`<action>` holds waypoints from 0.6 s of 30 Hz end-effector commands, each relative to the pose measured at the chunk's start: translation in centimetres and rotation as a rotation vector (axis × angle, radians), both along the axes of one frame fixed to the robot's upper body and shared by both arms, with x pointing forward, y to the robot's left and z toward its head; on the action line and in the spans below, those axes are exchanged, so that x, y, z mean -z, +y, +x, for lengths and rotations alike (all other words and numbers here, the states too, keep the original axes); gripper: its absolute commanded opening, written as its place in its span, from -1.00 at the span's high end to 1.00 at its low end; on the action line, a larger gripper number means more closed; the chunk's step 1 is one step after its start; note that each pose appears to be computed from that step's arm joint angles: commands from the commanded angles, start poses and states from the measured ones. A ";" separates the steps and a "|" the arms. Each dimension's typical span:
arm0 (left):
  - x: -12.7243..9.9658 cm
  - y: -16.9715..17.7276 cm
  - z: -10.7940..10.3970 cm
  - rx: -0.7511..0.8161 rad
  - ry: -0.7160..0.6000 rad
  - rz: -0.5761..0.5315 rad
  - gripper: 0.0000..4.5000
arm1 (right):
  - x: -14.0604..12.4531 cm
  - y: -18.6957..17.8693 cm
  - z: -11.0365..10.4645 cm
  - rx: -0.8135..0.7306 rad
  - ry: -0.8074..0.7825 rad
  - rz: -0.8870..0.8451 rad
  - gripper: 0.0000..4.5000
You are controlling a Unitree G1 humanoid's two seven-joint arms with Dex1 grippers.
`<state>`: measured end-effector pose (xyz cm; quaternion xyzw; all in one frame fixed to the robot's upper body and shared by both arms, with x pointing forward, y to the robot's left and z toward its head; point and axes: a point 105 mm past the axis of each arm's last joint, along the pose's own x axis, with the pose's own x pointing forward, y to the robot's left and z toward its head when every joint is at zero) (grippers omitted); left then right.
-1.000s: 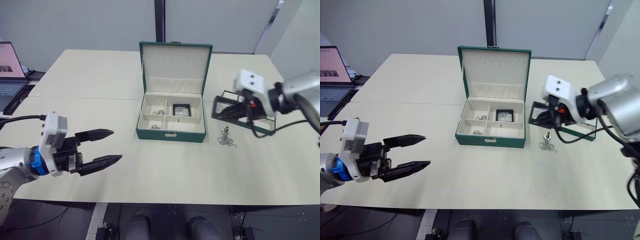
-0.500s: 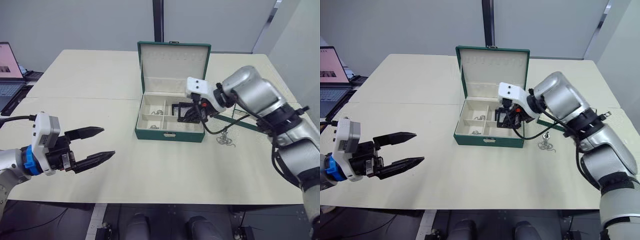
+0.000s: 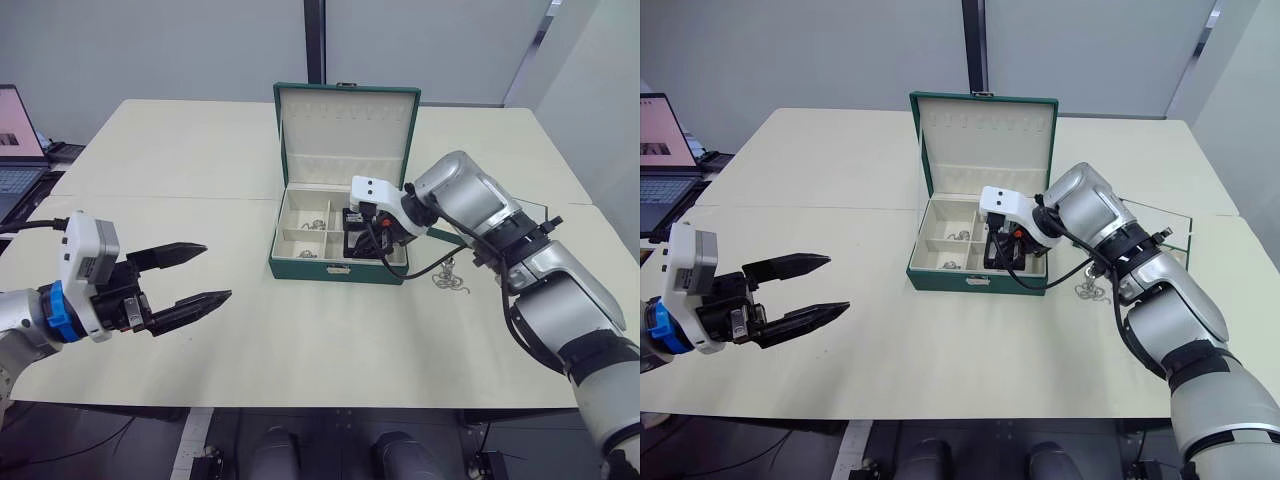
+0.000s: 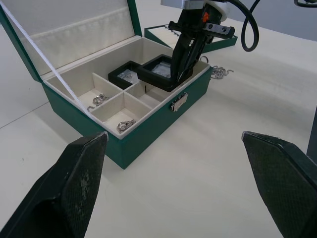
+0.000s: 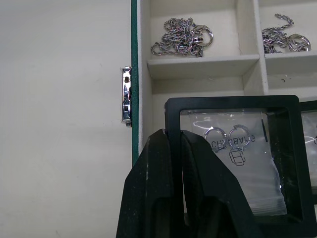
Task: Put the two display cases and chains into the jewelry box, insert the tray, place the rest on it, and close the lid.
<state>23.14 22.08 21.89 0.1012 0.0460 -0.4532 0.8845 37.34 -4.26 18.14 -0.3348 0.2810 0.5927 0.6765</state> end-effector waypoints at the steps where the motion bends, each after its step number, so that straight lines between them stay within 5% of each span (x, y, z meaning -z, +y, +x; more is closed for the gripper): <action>1: -1.0 -0.5 -0.1 0.013 -0.027 0.026 -1.00 | -1.8 0.5 0.1 -0.026 -0.041 0.027 0.99; 7: -1.0 -0.6 -0.2 0.013 -0.019 0.029 -1.00 | -1.8 0.7 0.0 -0.035 -0.037 0.034 0.99; 8: -1.0 -0.6 -0.2 0.014 -0.019 0.030 -1.00 | -1.9 0.8 0.0 -0.036 -0.039 0.036 0.67; 11: -0.9 -0.5 -0.2 0.012 -0.017 0.032 -1.00 | -2.6 1.0 0.3 -0.029 -0.063 0.057 0.37; 18: -0.6 -0.2 -0.2 0.013 -0.015 0.031 -1.00 | -5.3 0.3 1.5 0.037 -0.145 0.115 0.37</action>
